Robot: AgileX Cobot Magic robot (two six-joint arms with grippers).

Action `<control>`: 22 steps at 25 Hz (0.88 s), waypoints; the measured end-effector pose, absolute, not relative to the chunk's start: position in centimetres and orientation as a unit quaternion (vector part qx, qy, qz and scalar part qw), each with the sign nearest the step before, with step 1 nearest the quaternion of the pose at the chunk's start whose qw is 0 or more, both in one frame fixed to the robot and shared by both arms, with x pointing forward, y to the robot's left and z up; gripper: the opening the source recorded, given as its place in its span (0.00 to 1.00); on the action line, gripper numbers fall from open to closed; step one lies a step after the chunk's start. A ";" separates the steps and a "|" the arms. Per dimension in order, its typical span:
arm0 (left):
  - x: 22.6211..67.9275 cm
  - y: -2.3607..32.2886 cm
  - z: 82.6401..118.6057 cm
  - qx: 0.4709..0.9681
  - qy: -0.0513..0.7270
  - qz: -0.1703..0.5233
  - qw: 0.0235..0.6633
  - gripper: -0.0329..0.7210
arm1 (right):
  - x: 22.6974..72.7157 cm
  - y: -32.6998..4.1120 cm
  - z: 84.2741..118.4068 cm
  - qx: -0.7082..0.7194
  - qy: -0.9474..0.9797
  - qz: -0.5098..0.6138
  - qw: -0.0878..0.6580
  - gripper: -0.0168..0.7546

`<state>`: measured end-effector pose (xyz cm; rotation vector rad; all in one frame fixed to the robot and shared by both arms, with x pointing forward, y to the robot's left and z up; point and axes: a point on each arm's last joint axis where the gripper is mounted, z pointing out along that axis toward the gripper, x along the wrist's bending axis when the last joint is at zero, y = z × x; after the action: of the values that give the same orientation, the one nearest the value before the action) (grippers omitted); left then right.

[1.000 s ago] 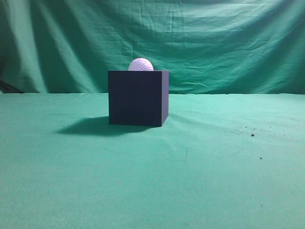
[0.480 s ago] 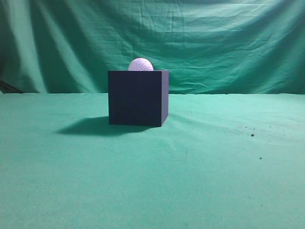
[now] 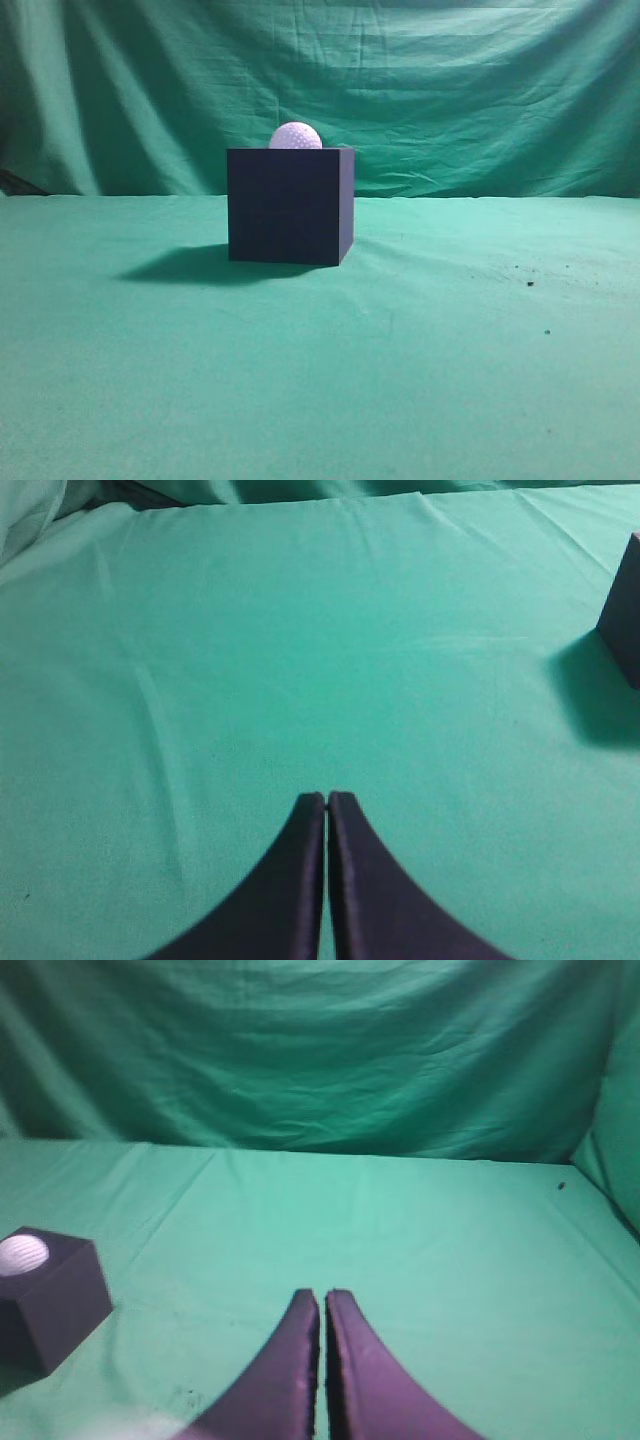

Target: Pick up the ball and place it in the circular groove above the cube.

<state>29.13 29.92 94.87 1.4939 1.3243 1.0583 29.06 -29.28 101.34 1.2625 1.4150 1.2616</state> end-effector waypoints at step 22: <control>29.1 29.9 94.9 0.598 0.530 0.424 0.427 0.04 | 29.1 -29.6 94.4 0.581 0.565 0.445 0.382 0.02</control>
<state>29.13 29.92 94.87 1.4939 1.3243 1.0583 29.09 -29.58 94.45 1.4821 1.4412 1.1352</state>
